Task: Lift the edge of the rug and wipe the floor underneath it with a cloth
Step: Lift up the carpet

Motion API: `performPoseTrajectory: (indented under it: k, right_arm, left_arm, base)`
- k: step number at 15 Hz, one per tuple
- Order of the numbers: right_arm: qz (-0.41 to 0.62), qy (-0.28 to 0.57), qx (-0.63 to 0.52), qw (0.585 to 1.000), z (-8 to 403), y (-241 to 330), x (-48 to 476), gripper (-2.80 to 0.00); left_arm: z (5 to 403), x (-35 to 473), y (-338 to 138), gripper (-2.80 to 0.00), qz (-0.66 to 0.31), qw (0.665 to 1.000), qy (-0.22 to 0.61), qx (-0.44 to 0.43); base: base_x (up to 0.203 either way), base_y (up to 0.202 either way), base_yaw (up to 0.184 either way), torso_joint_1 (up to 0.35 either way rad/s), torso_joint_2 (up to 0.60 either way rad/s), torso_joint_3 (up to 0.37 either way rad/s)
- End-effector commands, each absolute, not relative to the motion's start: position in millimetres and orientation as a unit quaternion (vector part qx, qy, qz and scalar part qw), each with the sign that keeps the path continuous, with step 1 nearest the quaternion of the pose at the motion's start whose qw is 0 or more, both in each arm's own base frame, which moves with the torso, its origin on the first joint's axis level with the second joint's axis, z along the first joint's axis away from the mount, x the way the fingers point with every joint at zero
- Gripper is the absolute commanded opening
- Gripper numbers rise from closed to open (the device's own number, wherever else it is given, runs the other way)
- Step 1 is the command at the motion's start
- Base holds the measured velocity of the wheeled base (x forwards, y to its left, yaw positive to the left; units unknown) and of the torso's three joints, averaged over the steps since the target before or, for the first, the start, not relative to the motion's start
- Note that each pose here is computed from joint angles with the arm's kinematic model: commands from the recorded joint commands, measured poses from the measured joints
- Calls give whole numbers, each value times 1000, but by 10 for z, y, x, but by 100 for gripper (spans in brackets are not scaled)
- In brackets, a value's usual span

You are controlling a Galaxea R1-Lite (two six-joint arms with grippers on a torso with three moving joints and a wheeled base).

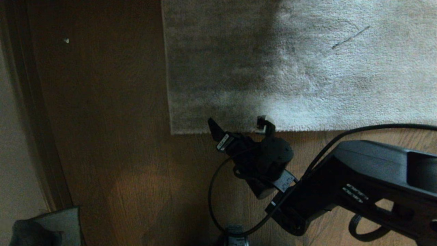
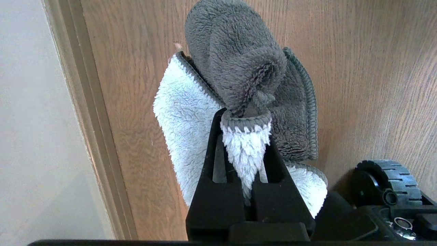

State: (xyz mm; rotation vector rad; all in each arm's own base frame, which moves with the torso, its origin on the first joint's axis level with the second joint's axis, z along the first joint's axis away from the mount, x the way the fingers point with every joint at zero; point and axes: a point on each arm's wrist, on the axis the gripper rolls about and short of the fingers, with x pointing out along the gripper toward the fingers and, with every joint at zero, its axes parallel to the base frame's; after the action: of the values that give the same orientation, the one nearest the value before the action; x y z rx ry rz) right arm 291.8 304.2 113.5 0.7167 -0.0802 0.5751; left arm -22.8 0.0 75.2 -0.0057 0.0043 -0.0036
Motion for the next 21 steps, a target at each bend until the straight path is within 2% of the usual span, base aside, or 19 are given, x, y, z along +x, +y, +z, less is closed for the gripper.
performPoseTrajectory:
  k: [1, 10, 21]
  right_arm:
    - [284, -66, 362, 885, 1256, 3016, 2893, 0]
    - [293, -108, 385, 869, 1712, 2872, 2761, 0]
    - [292, -121, 404, 859, 2066, 2509, 2440, 0]
  left_arm:
    - [750, -228, 0, -280, -2, 1000, 2, -3]
    - [750, -228, 0, -280, -2, 1000, 2, -3]
    - [750, -228, 0, -280, -2, 1000, 2, -3]
  base:
    - [0, 0, 0, 0, 0, 0]
    - [0, 0, 0, 0, 0, 0]
    - [0, 0, 0, 0, 0, 0]
